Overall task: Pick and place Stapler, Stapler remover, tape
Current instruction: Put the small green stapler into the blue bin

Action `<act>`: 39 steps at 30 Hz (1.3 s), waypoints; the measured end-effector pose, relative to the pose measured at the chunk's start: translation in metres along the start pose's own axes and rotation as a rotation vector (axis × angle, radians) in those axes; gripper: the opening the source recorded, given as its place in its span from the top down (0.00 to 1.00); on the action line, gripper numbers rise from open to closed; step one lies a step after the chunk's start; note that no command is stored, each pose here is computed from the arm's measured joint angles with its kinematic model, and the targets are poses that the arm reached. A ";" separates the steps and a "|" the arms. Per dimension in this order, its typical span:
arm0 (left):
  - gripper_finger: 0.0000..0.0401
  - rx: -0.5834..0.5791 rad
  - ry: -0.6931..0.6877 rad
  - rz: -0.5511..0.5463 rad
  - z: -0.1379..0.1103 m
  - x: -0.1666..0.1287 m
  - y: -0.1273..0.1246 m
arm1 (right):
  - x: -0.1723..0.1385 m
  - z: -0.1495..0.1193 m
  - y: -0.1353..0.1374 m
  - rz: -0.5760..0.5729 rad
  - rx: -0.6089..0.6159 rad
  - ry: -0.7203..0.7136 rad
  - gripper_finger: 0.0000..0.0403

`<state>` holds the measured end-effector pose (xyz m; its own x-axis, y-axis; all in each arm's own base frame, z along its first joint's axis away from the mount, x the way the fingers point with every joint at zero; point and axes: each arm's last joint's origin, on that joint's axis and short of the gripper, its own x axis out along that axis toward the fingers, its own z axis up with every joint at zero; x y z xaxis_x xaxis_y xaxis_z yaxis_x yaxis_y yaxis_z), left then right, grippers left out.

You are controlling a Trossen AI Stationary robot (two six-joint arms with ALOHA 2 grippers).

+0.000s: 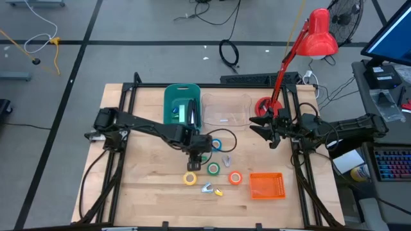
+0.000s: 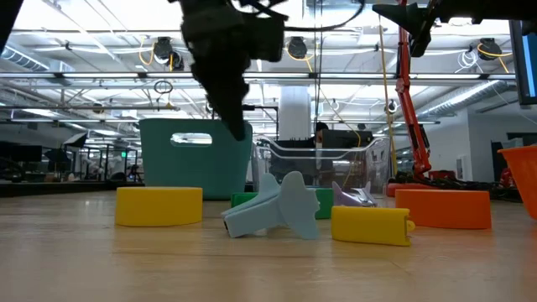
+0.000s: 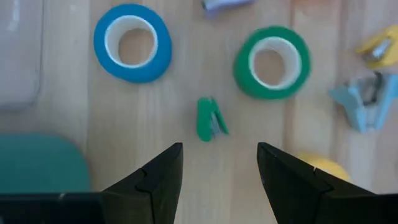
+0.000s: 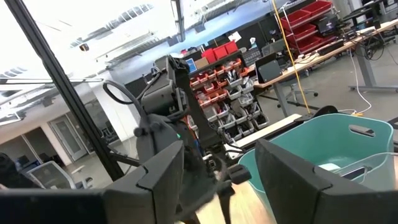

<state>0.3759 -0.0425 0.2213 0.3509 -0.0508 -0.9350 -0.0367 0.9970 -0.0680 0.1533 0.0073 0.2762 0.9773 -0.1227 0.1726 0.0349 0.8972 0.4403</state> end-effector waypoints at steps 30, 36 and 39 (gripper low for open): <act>0.48 -0.083 0.055 0.045 0.010 0.023 -0.019 | 0.000 0.000 0.000 0.000 0.004 -0.001 0.52; 0.48 -0.081 0.051 0.057 0.010 0.023 -0.018 | 0.000 0.000 0.000 0.000 0.004 -0.001 0.52; 0.48 -0.087 0.050 0.073 0.010 0.023 -0.014 | 0.000 0.000 0.000 0.000 0.004 0.000 0.52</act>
<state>0.3940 -0.0573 0.2047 0.2969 0.0171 -0.9548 -0.1421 0.9895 -0.0265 0.1532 0.0073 0.2762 0.9772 -0.1228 0.1730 0.0340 0.8955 0.4437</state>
